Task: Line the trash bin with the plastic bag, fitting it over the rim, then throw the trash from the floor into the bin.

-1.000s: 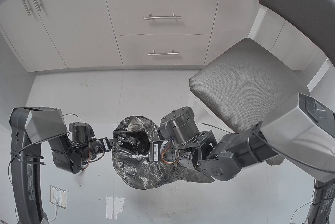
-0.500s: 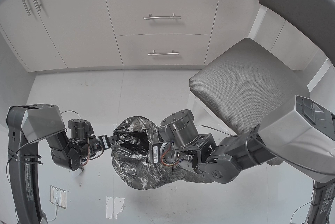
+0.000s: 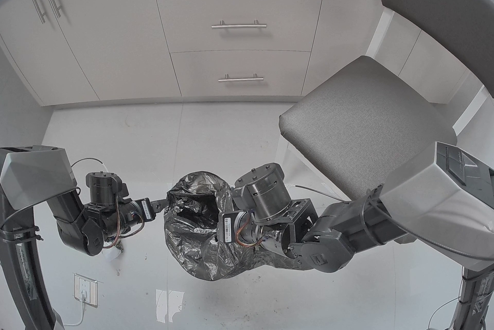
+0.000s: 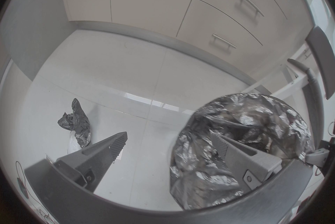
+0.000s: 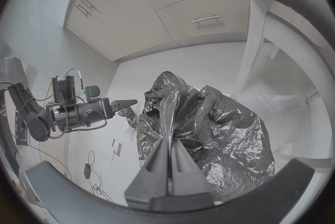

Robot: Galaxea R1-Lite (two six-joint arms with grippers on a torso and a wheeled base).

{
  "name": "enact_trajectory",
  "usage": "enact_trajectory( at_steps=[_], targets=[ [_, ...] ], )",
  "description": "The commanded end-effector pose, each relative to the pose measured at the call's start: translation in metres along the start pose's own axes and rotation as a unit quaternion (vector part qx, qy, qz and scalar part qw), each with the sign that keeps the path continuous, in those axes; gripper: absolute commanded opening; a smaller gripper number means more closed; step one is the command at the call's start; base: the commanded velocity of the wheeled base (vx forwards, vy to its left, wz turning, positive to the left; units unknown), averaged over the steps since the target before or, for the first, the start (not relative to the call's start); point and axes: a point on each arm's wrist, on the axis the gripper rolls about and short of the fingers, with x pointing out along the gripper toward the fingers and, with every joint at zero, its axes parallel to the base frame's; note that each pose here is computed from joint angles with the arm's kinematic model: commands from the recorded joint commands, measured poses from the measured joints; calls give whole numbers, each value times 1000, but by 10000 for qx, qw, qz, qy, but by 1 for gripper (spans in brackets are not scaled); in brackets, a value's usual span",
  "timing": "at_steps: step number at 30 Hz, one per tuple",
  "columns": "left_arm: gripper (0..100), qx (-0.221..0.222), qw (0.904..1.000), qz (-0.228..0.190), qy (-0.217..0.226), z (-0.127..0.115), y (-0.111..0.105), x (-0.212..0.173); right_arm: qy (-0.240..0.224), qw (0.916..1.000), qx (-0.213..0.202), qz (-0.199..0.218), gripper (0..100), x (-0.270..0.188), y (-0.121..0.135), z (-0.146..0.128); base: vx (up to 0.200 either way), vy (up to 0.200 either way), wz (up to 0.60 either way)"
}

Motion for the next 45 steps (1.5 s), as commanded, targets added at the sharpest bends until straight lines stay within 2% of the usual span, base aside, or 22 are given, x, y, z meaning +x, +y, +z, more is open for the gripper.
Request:
enact_trajectory(
  at_steps=[1, 3, 4, 5, 11, 15, 16, 17, 22, 27, 37, 45],
  targets=[
    [100, 255, 9982, -537, 84, -4, -29, -36, -87, 9999, 20, -67, 0, 0, -2, 4, 0, 0, 0],
    [100, 365, 9967, -696, 178, -9, -36, -43, -94, 9999, 20, -86, 0, 1, -3, 5, 0, 0, 0],
    [100, 766, 9906, -1042, 449, -28, -49, -61, -116, 9999, 22, -82, 0, 2, -3, 6, 0, 0, 0],
    [100, 922, 9878, -1145, 512, -36, -53, -68, -123, 9999, 16, -79, 0, 2, -3, 6, 0, 0, 0],
    [100, 1585, 9702, -1762, 510, -72, -72, -94, -183, 9998, 1, -49, 0, 2, -1, 10, 0, 0, 0],
    [100, 2216, 9543, -1937, 521, -87, -73, -98, -196, 9998, -26, -43, 0, 2, 0, 10, 0, 0, 0],
    [100, 2216, 9543, -1937, 521, -87, -73, -98, -196, 9998, -26, -43, 0, 2, 0, 10, 0, 0, 0],
    [100, 2444, 9463, -2021, 637, -95, -76, -101, -192, 9998, -34, -36, 0, 2, 0, 10, 0, 0, 0],
    [100, 2648, 9346, -2203, 885, -107, -82, -114, -242, 9997, -45, -20, 0, 3, 1, 13, 0, 0, 0],
    [100, 2706, 9308, -2296, 878, -109, -87, -115, -251, 9997, -39, -23, 0, 3, 1, 14, 0, 0, 0],
    [100, 2752, 9243, -2612, 424, -104, -114, -89, -256, 9997, -42, -13, 0, 2, 2, 14, 0, 0, 0],
    [100, 2731, 9251, -2601, 435, -111, -119, -66, -305, 9995, -36, 26, 0, 1, 4, 17, 0, 0, 0]
  ],
)
